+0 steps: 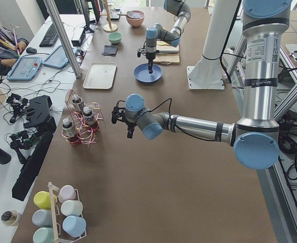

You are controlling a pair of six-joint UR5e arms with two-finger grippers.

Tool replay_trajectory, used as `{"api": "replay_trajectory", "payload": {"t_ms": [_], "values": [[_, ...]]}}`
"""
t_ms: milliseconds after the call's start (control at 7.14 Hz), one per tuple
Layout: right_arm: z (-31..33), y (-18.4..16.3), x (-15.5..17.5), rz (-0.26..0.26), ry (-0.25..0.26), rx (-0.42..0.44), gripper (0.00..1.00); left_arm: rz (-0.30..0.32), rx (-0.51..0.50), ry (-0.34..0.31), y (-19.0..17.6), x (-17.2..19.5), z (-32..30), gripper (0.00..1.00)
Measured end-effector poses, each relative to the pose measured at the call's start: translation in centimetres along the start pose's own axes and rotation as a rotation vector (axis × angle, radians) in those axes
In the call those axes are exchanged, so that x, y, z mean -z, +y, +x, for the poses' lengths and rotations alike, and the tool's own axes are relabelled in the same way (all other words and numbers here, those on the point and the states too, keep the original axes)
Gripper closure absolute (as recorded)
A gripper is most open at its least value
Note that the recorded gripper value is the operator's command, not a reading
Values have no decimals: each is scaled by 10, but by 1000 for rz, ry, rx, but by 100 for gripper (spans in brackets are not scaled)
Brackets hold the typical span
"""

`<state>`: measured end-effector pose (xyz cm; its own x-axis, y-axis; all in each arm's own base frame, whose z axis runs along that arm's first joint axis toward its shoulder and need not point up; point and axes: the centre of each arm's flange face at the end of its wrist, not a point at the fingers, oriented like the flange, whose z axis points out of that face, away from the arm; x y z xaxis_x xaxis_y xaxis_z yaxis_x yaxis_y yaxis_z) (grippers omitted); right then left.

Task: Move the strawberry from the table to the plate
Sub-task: 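Lower the strawberry onto the blue plate and open the right gripper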

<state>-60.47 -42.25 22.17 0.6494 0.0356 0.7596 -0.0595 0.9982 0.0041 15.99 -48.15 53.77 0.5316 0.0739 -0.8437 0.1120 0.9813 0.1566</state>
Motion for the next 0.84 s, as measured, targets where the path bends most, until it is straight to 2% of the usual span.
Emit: {"api": "replay_trajectory", "payload": {"t_ms": [140,561,841], "values": [[0,-1,-1,5,2,-1,80,1,-1,0,1,0,-1,3],[0,1,-3,5,5,-1,62,2,-2,0,1,0,-1,3],[0,3,-4,3,5,1,41,1,-2,0,2,0,-1,3]]}}
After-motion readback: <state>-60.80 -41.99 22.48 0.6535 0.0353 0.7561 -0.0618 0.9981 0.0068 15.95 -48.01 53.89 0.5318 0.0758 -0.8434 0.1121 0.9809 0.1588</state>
